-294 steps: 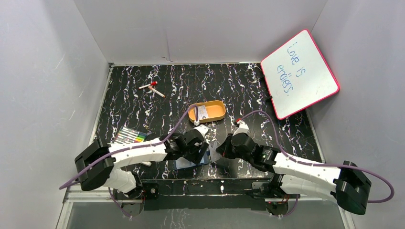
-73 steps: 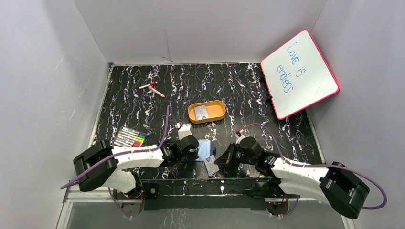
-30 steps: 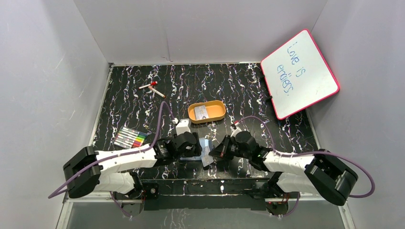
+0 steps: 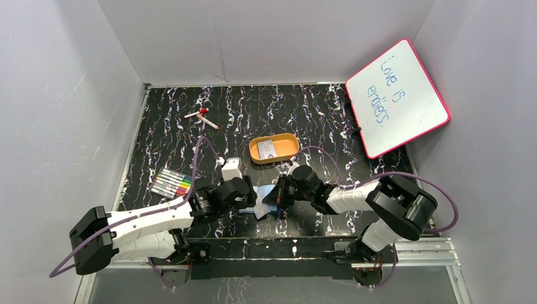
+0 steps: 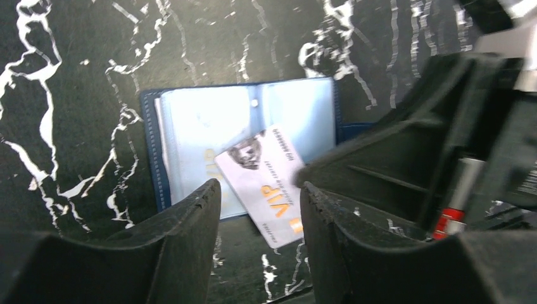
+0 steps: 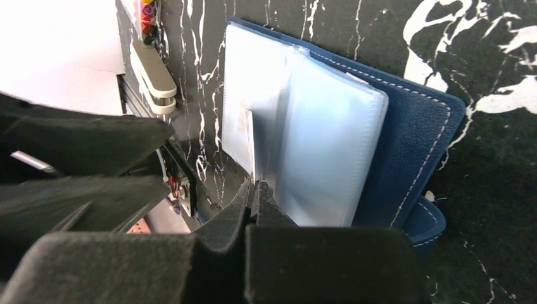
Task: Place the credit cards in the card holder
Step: Turn over the card slot in the card holder, then insert the credit card into the card holder.
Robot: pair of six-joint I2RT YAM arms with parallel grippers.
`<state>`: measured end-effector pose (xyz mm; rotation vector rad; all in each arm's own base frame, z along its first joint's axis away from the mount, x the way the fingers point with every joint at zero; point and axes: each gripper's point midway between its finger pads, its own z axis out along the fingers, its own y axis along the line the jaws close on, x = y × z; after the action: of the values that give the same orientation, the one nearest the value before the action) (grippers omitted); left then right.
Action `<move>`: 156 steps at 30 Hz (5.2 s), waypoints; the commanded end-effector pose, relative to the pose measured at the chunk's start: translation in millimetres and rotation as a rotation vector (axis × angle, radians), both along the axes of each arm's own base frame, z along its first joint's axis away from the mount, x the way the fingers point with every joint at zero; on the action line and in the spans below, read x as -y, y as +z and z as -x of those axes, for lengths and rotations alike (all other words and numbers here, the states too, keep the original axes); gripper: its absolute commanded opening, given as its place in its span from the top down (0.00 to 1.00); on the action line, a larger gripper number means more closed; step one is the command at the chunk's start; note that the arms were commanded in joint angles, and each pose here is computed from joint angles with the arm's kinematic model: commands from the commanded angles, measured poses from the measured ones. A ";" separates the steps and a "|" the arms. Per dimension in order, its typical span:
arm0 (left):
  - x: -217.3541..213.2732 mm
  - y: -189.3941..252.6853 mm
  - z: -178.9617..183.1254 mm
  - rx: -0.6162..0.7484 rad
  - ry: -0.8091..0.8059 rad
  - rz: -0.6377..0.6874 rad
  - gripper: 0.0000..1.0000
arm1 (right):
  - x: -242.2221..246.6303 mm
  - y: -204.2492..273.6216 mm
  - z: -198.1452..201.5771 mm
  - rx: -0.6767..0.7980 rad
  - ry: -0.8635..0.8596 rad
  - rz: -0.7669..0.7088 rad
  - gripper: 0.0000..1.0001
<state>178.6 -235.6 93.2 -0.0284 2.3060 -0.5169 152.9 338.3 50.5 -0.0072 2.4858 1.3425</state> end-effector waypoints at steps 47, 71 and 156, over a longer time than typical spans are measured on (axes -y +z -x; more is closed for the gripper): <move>-54.2 -76.1 16.7 -0.271 0.264 0.132 0.78 | 26.2 26.6 -30.3 0.254 -0.434 -0.173 1.00; -49.4 -76.1 18.8 -0.280 0.242 0.149 0.80 | 6.4 19.6 -25.8 0.241 -0.363 -0.194 1.00; -51.7 -75.6 18.8 -0.269 0.235 0.138 0.71 | -11.7 10.7 -19.2 0.128 -0.349 -0.273 1.00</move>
<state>162.8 -185.4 22.6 -0.4596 2.4616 -0.5853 173.9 335.9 43.4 0.3965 2.1145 1.3583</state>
